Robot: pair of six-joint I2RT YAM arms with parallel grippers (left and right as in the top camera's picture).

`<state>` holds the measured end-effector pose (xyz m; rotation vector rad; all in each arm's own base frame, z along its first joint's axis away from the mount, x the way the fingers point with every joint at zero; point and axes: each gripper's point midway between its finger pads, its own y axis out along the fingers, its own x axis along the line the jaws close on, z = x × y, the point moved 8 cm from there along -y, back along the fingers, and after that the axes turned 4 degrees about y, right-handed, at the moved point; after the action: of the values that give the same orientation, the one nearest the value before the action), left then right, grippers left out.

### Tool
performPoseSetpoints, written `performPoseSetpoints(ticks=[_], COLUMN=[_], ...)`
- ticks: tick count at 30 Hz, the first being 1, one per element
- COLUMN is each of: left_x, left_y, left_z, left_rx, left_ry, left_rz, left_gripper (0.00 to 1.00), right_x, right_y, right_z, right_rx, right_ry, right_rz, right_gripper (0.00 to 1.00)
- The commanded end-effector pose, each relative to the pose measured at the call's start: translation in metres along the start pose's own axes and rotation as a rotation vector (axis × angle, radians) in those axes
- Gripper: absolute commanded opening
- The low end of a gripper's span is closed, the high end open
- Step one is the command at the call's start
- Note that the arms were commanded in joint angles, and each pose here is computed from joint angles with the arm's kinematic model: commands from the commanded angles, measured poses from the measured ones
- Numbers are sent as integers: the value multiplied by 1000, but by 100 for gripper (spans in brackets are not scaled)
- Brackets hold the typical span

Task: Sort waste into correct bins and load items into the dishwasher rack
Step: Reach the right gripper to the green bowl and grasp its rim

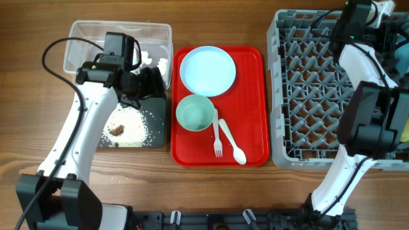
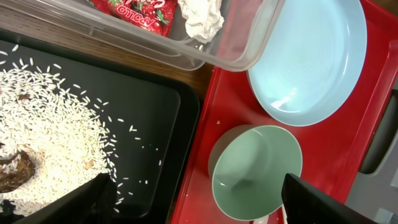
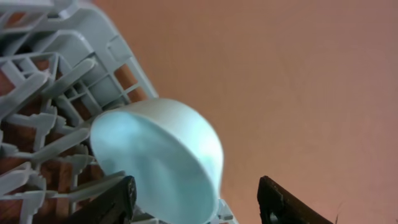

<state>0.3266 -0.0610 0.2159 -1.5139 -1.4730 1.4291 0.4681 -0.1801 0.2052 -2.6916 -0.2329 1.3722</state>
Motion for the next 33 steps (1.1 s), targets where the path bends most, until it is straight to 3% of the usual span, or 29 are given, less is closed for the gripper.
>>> performPoseSetpoints(ticks=[1, 5, 11, 18, 21, 24, 33], left_x=[1, 1, 1, 3, 12, 30, 53], left_y=[-4, -4, -4, -4, -4, -8, -14], left_z=[0, 0, 0, 3, 7, 11, 10], left_rx=[-14, -14, -13, 8, 17, 1, -13], left_ry=[3, 3, 3, -1, -17, -132, -299], left_rz=[-6, -6, -6, -21, -104, -272, -350], left_gripper=[86, 86, 86, 86, 86, 89, 95], right_x=[-41, -30, 3, -9, -14, -14, 8], right_y=[-18, -54, -140, -247, -293, -328, -376], right_z=[-20, -25, -15, 6, 26, 56, 108], right_rx=[-46, -119, -174, -158, -75, 113, 254], right_ry=[92, 50, -5, -70, -120, -202, -443], right_rz=[-15, -210, -835, -1333, -1553, -1722, -1743], right_gripper=[64, 64, 68, 72, 72, 72, 72])
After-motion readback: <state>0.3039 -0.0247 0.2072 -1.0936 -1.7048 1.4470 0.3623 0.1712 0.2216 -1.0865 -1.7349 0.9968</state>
